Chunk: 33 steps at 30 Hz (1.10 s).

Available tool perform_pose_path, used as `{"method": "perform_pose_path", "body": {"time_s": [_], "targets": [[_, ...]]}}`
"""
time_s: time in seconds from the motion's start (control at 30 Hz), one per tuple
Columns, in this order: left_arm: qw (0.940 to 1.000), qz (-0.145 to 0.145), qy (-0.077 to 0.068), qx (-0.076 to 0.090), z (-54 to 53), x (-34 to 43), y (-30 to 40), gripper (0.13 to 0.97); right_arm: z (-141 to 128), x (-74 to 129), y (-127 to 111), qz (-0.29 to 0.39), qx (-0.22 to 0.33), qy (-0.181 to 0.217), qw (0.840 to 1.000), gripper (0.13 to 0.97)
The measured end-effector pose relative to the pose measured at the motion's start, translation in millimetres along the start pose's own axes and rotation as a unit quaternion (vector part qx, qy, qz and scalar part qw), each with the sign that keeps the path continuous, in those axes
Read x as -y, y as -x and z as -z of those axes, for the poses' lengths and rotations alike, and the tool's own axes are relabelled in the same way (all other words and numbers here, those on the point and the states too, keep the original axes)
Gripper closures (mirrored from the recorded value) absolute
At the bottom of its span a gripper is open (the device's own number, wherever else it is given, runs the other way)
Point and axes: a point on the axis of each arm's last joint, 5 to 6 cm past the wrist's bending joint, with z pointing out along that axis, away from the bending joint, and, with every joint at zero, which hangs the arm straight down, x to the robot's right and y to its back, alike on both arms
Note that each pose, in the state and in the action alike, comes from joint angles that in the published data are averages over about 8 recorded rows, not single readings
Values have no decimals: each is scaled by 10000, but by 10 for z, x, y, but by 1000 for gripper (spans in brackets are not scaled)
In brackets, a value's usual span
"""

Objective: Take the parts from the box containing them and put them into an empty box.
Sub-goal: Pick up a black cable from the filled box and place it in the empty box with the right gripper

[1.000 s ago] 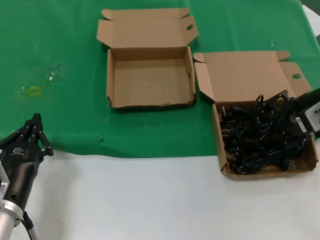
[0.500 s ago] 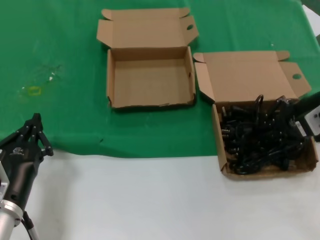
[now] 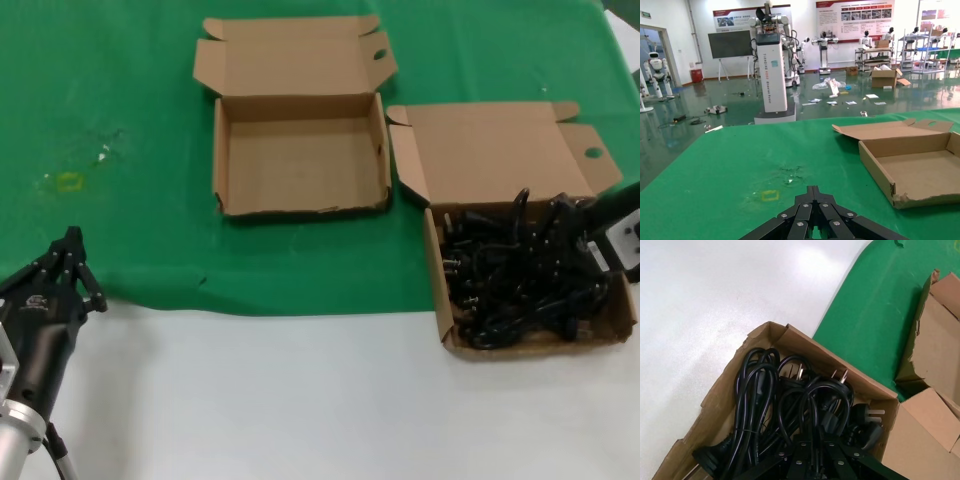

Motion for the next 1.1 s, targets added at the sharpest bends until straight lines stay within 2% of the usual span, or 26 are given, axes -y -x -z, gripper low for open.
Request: {"method": "perform_pose_path", "body": {"time_s": [0.77, 1.1], "targets": [[10000, 0, 0, 0, 0, 0, 0, 953, 292, 87, -168, -56, -197, 106, 9997, 923], [10000, 0, 0, 0, 0, 0, 0, 953, 286, 109, -119, -162, -144, 77, 9997, 918]]}}
